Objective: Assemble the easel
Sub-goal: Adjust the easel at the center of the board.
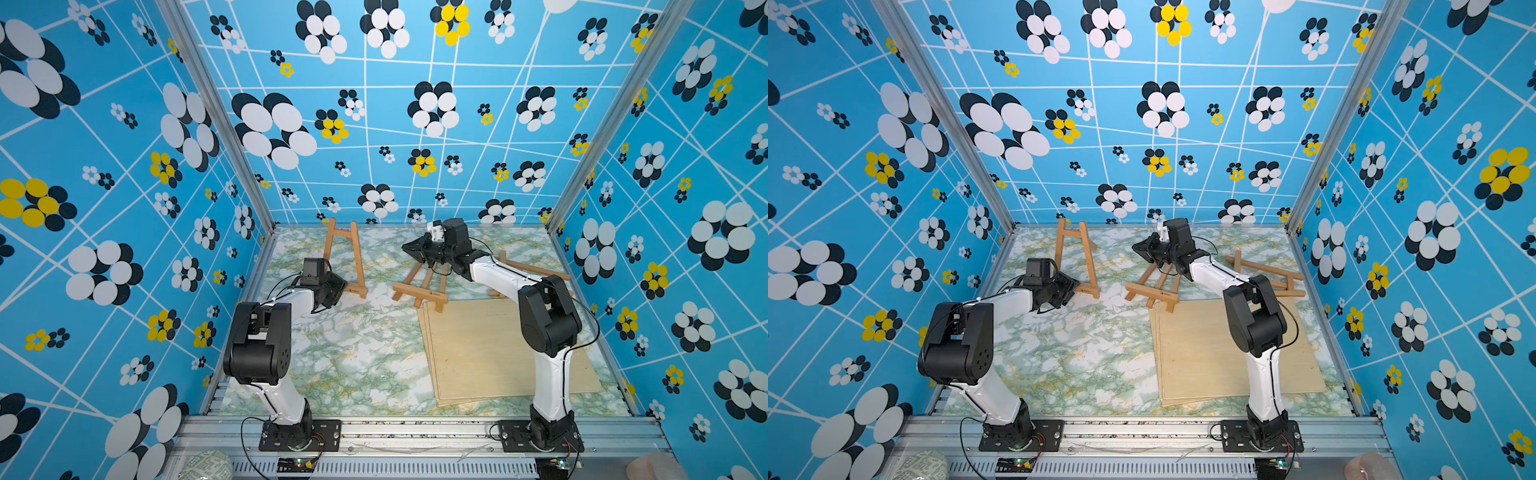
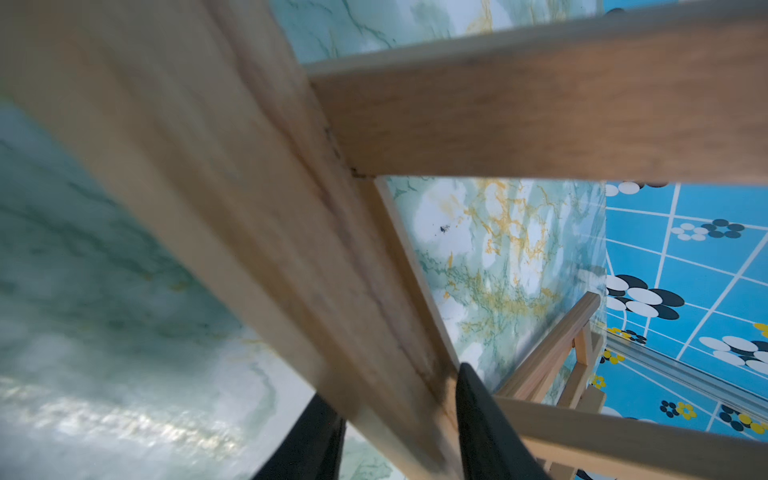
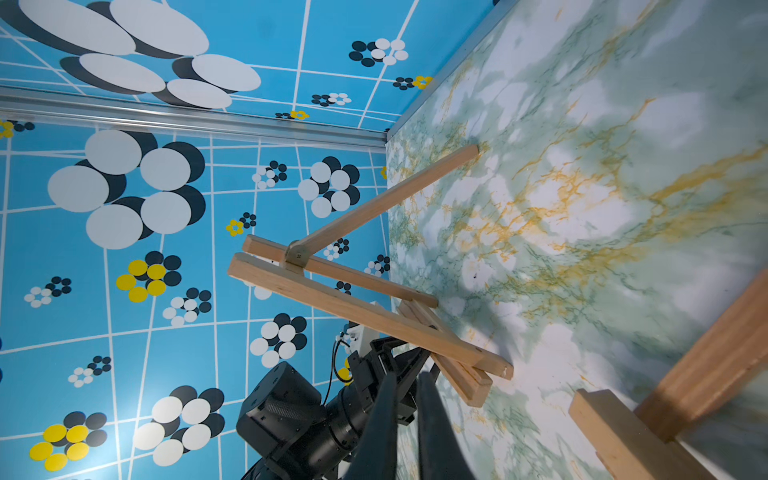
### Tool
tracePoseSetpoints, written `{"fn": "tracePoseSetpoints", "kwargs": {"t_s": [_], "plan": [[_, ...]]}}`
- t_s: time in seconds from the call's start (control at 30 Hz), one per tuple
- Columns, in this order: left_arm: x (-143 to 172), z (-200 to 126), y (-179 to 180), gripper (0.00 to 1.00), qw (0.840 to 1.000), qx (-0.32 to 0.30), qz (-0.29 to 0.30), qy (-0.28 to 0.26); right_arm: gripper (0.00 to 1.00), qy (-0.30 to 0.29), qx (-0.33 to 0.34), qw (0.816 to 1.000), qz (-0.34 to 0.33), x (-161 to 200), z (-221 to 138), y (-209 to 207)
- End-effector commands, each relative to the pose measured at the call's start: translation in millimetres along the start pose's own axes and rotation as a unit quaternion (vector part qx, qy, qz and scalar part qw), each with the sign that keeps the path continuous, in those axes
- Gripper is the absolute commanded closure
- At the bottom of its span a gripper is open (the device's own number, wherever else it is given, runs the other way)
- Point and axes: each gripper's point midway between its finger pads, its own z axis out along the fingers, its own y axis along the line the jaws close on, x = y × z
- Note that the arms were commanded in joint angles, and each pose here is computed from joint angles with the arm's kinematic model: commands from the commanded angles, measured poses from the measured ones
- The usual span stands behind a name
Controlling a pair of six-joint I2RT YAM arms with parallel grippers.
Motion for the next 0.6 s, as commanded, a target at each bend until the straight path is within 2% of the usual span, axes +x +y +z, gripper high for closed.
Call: {"fn": "tracePoseSetpoints", "kwargs": {"t_s": [0.0, 0.23, 0.37, 0.57], "plan": [[6, 12, 17, 0.63, 0.999, -0.027, -0.034, -0.014, 0.88, -0.001, -0.021, 1.000, -0.005, -3, -10, 7], [18, 23, 22, 0.67, 0.997, -0.036, -0.064, -0.024, 0.88, 0.003, -0.023, 1.000, 0.000, -6, -18, -1], [26, 25, 35, 0.73, 0.994, -0.045, -0.091, -0.046, 0.89, 0.002, -0.022, 1.000, 0.003, -9, -23, -7], [24, 21, 39, 0.74, 0.990, -0.053, -0.110, -0.077, 0.89, 0.005, -0.022, 1.000, 0.002, -10, -25, -9]]}}
